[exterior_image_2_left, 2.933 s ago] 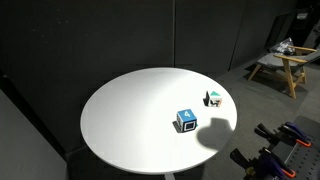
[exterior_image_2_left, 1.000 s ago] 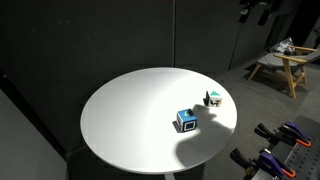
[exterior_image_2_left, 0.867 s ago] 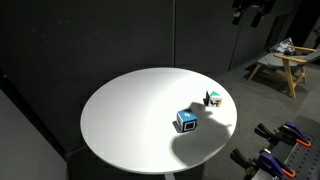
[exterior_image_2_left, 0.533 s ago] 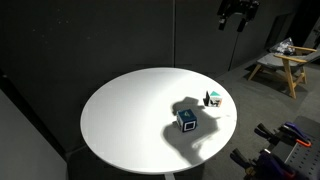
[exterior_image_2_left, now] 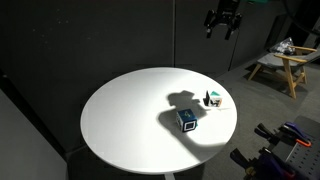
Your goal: Pick up the block with the letter a on it and put it on the table next to the block with the number four on it
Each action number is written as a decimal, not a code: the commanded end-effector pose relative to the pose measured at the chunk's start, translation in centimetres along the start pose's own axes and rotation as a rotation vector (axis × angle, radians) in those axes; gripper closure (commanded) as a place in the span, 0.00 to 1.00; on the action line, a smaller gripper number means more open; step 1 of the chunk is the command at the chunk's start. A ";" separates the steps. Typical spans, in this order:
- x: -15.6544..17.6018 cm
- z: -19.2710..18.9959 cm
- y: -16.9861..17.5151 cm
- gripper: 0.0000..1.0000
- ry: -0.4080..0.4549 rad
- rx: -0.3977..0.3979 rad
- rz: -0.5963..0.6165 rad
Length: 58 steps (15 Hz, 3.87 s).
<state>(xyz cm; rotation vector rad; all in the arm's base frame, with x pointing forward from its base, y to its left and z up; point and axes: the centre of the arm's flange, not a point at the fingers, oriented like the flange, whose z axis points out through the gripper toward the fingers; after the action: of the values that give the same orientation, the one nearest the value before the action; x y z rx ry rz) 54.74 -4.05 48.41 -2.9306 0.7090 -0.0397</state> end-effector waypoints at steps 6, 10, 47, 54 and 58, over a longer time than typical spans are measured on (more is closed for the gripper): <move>6.7 4.3 0.0 0.00 0.020 -0.027 0.069; 7.7 6.5 0.4 0.00 0.049 -0.045 0.097; 6.3 16.0 3.6 0.00 -0.010 -0.166 0.183; 4.4 19.7 6.1 0.00 -0.018 -0.217 0.278; 3.8 21.5 7.2 0.00 -0.040 -0.243 0.300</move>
<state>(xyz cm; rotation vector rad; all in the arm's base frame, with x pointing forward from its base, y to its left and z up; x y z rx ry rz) 56.87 -9.55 26.99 -2.9909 1.1759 0.1488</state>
